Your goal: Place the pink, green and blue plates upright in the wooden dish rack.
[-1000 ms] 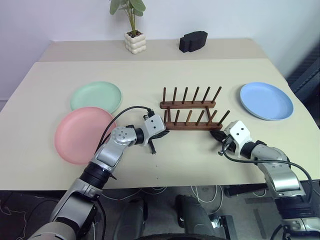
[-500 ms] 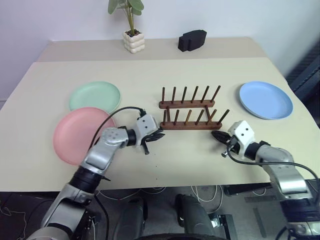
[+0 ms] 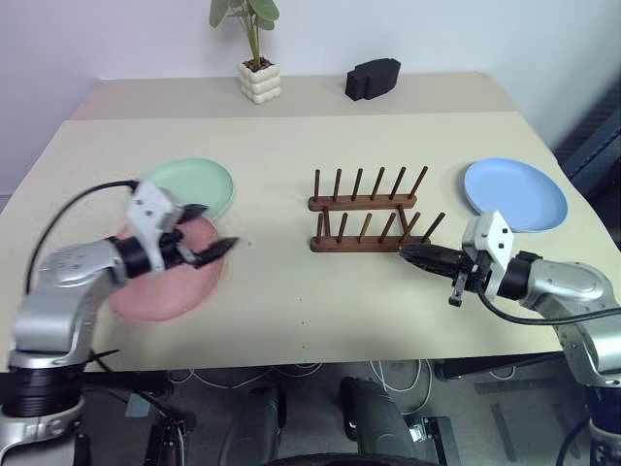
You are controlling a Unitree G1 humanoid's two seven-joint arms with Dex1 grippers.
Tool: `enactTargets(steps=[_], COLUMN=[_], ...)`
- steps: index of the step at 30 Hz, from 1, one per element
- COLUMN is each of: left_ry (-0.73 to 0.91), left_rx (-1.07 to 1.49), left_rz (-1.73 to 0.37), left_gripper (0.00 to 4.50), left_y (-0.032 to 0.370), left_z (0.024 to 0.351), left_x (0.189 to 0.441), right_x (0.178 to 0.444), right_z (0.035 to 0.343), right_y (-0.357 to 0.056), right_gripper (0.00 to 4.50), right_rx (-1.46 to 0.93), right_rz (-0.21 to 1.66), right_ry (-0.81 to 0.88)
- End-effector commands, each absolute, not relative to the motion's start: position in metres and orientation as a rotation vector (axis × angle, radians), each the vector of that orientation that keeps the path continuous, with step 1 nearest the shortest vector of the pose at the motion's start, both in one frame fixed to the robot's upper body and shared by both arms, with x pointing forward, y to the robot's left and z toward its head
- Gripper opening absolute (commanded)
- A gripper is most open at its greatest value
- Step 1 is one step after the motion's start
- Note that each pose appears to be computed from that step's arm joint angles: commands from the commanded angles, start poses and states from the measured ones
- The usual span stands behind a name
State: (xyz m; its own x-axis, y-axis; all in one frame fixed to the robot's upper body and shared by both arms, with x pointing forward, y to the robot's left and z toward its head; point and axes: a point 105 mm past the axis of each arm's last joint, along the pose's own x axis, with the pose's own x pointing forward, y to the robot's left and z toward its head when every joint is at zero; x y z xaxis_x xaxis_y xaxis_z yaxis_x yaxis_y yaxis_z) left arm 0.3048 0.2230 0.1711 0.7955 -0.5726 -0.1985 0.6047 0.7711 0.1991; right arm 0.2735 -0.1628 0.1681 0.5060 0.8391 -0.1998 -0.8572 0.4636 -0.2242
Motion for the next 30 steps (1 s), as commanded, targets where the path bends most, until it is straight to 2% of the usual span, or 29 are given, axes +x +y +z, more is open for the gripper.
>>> enactTargets(steps=[1, 6, 15, 24, 30], left_ry=[0.112, 0.157, 0.328, 0.435, 0.434], left_rx=[0.275, 0.199, 0.003, -0.113, -0.126], left_rz=[-0.413, -0.160, 0.028, 0.059, 0.039], left_gripper=[4.50, 4.50, 4.50, 4.50, 1.67], left_y=[0.264, 0.315, 0.342, 0.344, 0.342], left_z=[0.182, 0.180, 0.140, 0.102, 0.097], left_x=[0.300, 0.289, 0.271, 0.268, 0.270], right_x=[0.264, 0.269, 0.277, 0.278, 0.277], right_z=[0.192, 0.201, 0.205, 0.205, 0.206], right_y=[-0.139, -0.122, -0.114, -0.109, -0.109], right_gripper=[1.84, 4.41, 4.47, 4.47, 4.50], right_rx=[-0.300, -0.347, -0.394, -0.408, -0.413], right_rz=[1.165, 1.193, 1.210, 1.196, 1.184], right_ry=[-0.015, -0.075, -0.111, -0.123, -0.122])
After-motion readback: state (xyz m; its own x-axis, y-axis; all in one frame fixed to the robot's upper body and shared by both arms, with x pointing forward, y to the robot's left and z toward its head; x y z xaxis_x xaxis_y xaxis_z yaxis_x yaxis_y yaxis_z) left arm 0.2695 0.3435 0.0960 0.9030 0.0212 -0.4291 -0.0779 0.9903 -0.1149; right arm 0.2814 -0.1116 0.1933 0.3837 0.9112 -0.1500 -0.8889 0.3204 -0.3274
